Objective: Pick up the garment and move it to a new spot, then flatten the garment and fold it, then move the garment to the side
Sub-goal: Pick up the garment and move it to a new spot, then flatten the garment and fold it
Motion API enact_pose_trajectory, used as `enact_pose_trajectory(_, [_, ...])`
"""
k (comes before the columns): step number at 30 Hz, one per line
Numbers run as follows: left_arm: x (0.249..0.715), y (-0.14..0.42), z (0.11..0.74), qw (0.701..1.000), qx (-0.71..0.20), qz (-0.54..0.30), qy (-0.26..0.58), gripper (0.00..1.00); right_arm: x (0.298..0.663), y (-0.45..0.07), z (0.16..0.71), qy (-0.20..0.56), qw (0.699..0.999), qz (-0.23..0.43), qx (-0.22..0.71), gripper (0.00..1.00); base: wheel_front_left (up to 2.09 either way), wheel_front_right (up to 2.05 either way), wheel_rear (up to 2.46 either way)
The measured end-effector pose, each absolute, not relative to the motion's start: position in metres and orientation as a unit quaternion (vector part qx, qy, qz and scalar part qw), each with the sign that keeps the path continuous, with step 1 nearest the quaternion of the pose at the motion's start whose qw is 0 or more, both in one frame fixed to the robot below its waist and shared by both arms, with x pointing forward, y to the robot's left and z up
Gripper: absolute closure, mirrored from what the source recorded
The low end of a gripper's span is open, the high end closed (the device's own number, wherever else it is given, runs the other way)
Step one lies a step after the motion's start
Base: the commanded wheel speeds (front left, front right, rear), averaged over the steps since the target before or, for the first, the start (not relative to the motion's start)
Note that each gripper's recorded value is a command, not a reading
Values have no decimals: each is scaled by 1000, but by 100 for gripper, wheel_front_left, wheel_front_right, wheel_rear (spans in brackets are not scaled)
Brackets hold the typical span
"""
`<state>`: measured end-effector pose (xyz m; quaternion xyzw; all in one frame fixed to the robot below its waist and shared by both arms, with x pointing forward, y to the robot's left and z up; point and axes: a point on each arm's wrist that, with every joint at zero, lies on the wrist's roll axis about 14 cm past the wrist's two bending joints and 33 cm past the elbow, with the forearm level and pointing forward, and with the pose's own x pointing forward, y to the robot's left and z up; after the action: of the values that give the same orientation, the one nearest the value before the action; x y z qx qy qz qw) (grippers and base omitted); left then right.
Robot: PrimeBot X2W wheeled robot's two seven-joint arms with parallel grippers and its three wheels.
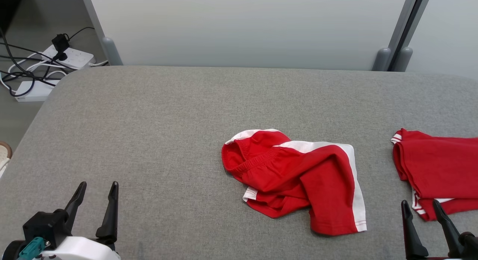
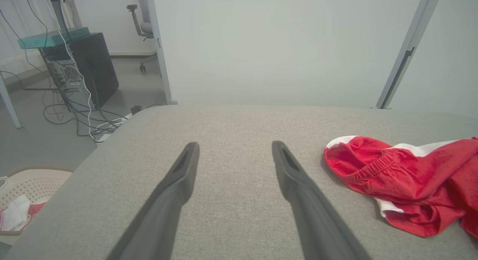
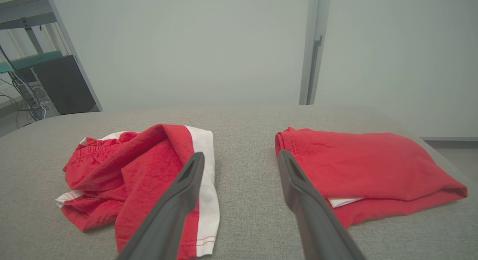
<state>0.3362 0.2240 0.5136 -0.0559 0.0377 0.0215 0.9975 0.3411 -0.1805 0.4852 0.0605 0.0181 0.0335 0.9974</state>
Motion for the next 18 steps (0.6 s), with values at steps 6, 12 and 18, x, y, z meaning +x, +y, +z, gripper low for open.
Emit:
enact_pose_trajectory(6, [336, 221, 513, 997, -61, 24, 38, 0, 342, -179, 487, 15, 997, 35, 60, 0, 0, 0, 0])
enact_pose_trajectory(12, [337, 217, 511, 997, -65, 20, 44, 0, 344, -177, 485, 18, 997, 36, 63, 0, 0, 0, 0])
enact_pose_trajectory(18, [364, 179, 521, 994, -74, -57, 47, 0, 352, -172, 483, 21, 997, 40, 67, 0, 0, 0, 0])
